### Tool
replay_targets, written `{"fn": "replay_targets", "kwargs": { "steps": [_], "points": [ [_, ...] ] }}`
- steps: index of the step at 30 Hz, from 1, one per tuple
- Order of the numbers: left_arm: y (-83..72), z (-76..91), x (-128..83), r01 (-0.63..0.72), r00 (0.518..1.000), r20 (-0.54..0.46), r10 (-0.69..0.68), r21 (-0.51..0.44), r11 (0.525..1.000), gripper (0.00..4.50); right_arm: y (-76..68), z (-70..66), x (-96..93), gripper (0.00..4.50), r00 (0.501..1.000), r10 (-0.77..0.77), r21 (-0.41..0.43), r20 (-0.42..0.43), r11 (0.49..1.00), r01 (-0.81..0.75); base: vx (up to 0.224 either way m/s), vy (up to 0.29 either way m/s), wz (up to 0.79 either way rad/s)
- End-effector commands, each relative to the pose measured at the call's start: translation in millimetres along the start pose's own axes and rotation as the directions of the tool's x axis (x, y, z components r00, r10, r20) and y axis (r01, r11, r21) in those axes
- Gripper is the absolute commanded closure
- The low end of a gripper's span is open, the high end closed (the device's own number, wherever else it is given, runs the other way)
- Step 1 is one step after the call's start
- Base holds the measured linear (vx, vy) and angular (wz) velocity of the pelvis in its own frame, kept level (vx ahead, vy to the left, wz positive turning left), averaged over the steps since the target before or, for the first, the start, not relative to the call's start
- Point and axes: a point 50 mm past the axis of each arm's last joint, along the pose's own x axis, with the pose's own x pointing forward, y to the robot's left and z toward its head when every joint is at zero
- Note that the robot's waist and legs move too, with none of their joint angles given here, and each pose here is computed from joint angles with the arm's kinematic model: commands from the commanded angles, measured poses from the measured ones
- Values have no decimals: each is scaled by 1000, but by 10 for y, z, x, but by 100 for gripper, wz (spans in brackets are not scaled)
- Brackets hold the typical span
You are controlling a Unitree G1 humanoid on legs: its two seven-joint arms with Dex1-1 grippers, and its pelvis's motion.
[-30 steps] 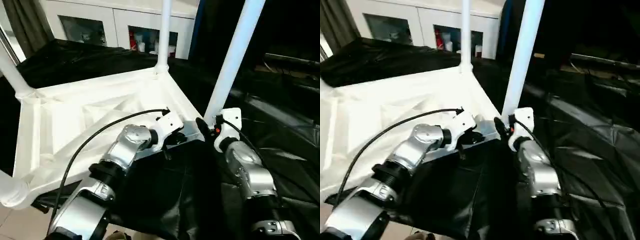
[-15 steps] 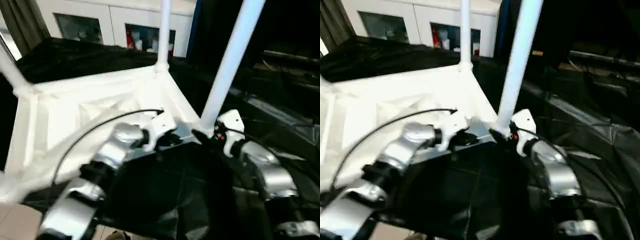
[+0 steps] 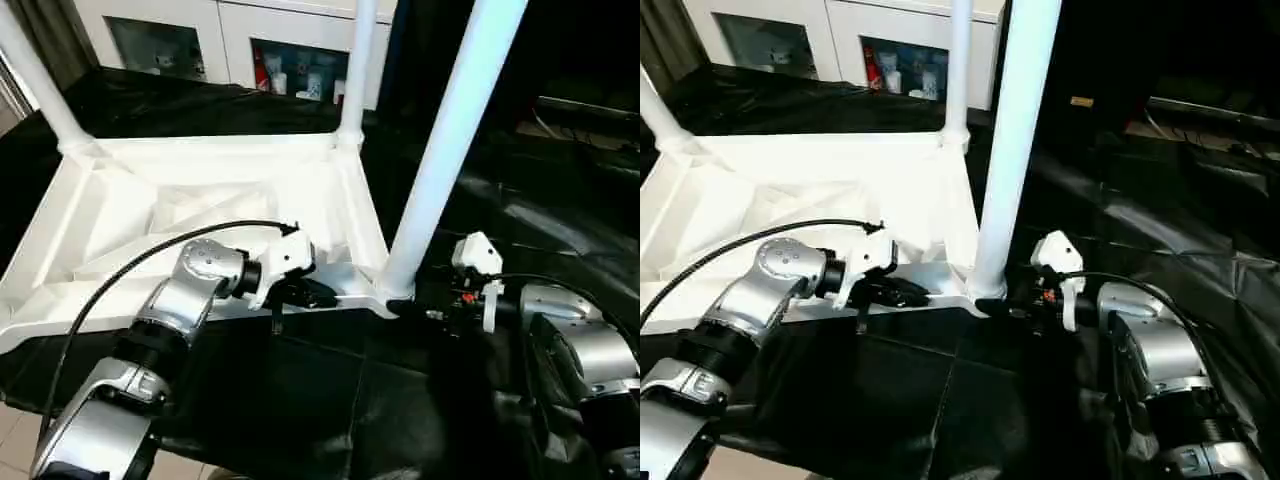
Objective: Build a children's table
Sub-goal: Rotate leg to tighten
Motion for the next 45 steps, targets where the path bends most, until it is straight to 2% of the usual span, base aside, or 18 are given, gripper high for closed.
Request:
{"fn": "replay_targets", "kwargs": {
  "steps": [1, 7, 12, 16, 19, 20, 21, 24, 26, 27, 28, 33, 34, 38, 39, 42, 43, 45],
  "points": [
    [-96, -98, 86, 56, 998, -19, -56, -36, 998, 450, 38, 31, 67, 104, 999, 49, -3, 6, 999, -49, 0, 0, 0],
    [-98, -88, 89, 57, 998, -10, -58, -34, 998, 450, 69, 53, 112, 152, 997, 72, 1, 28, 997, -72, 0, 0, 0],
    [-91, -102, 79, 40, 999, -17, -41, -33, 999, 450, 87, 14, 117, 180, 996, 78, 18, 32, 997, -78, 0, 0, 0],
    [0, -116, 130, -101, 994, -32, 100, -40, 994, 450, 77, -115, 196, 183, 998, -51, 62, 22, 997, 50, 0, 0, 0],
    [54, -92, 218, -195, 981, -22, 194, -76, 978, 450, 59, -223, 303, 185, 979, -204, 105, 13, 974, 201, 0, 0, 0],
    [66, -68, 298, -235, 972, -20, 234, -87, 968, 450, 62, -283, 383, 185, 955, -296, 150, 7, 945, 291, 0, 0, 0],
    [66, -63, 314, -240, 971, -21, 239, -87, 967, 450, 65, -291, 399, 185, 951, -310, 158, 5, 939, 305, 0, 0, 0],
    [59, -2, 486, -284, 959, -22, 283, -98, 954, 450, 92, -341, 554, 185, 897, -441, 225, -20, 873, 434, 0, 0, 0],
    [29, 82, 667, -302, 953, -13, 302, -107, 947, 450, 103, -351, 700, 185, 832, -552, 248, -59, 799, 548, 0, 0, 0],
    [26, 90, 681, -303, 953, -11, 303, -108, 947, 450, 106, -349, 713, 185, 829, -557, 249, -60, 795, 553, 0, 0, 0],
    [-14, 164, 811, -296, 954, 2, 298, -114, 948, 450, 136, -315, 837, 185, 805, -589, 257, -71, 769, 586, 0, 0, 0],
    [-88, 270, 955, -256, 965, 30, 260, -96, 962, 450, 181, -205, 966, 185, 811, -584, 228, -31, 786, 575, 0, 0, 0],
    [-88, 269, 954, -254, 966, 27, 257, -92, 963, 450, 168, -189, 953, 130, 810, -587, 223, -16, 787, 575, 0, 0, 0],
    [-57, 207, 880, -262, 965, 10, 264, -85, 961, 450, 112, -180, 872, 116, 810, -586, 206, 2, 793, 574, 0, 0, 0],
    [-43, 170, 829, -261, 965, 2, 262, -82, 962, 450, 89, -173, 824, 94, 823, -568, 190, 14, 810, 556, 0, 0, 0],
    [-20, 90, 700, -240, 971, -13, 239, -69, 968, 450, 35, -148, 682, 94, 867, -496, 137, 42, 863, 487, 0, 0, 0],
    [-21, 52, 620, -205, 979, -12, 205, -55, 977, 450, 18, -129, 583, 94, 905, -422, 95, 53, 904, 416, 0, 0, 0],
    [-27, 34, 576, -179, 984, -10, 179, -46, 983, 450, 15, -117, 529, 94, 925, -377, 72, 56, 925, 373, 0, 0, 0]
  ]
}}
